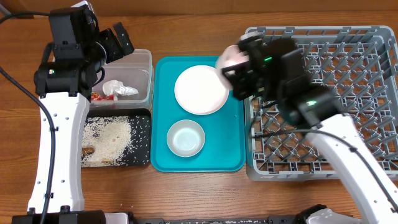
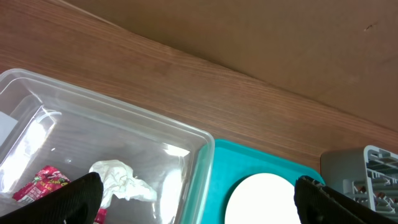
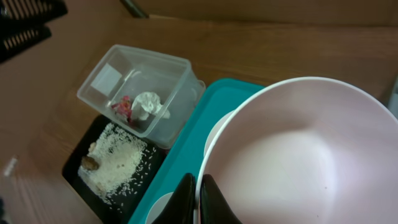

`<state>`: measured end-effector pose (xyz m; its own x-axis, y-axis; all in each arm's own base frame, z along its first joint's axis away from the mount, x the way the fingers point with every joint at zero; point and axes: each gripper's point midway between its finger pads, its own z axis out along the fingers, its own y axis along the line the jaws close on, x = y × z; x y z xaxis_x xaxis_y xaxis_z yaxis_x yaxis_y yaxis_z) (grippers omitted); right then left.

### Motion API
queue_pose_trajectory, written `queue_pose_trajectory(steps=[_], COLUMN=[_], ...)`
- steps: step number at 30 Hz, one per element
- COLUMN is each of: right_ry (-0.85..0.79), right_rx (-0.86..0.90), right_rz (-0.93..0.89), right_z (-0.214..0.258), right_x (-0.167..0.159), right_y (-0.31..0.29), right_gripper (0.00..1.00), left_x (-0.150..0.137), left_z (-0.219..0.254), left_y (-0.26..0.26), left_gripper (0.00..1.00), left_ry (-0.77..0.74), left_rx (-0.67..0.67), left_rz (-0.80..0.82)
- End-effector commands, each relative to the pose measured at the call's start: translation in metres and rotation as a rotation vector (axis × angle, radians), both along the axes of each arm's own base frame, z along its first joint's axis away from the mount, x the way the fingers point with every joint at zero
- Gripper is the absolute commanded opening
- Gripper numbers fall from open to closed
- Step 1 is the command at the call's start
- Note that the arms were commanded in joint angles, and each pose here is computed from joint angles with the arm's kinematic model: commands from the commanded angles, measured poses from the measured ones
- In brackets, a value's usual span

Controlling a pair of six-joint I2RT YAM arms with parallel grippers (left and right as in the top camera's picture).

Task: Sort waste into correct bins and load items into the dishwasher
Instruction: 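Lift the pink bowl with the right gripper and lower it into the rack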

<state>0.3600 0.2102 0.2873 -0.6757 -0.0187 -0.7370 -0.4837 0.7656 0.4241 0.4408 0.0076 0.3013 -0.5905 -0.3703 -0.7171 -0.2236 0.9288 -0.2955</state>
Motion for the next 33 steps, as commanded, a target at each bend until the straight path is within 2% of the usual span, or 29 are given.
queue_pose_trajectory(steps=[1, 8, 13, 19, 26, 33], right_ry=[0.052, 0.162, 0.158, 0.193, 0.210, 0.244], right_rx=[0.149, 0.400, 0.551, 0.695, 0.725, 0.614], right_rz=[0.032, 0.040, 0.084, 0.151, 0.154, -0.028], right_z=[0.020, 0.009, -0.002, -0.039, -0.080, -0.110], right_x=[-0.001, 0.028, 0.049, 0.067, 0.085, 0.104], right_y=[-0.022, -0.101, -0.146, -0.177, -0.190, -0.204], right_gripper=[0.04, 0.04, 0.04, 0.04, 0.04, 0.04], left_x=[0.001, 0.001, 0.001, 0.001, 0.001, 0.001], left_z=[0.004, 0.004, 0.004, 0.004, 0.004, 0.004], left_y=[-0.001, -0.001, -0.001, -0.001, -0.001, -0.001], left_gripper=[1.00, 1.00, 1.00, 1.00, 1.00, 1.00], left_ry=[-0.011, -0.011, -0.011, -0.011, -0.011, -0.011], left_rx=[0.021, 0.021, 0.021, 0.021, 0.021, 0.021], left_rz=[-0.005, -0.005, -0.005, -0.006, -0.005, -0.005])
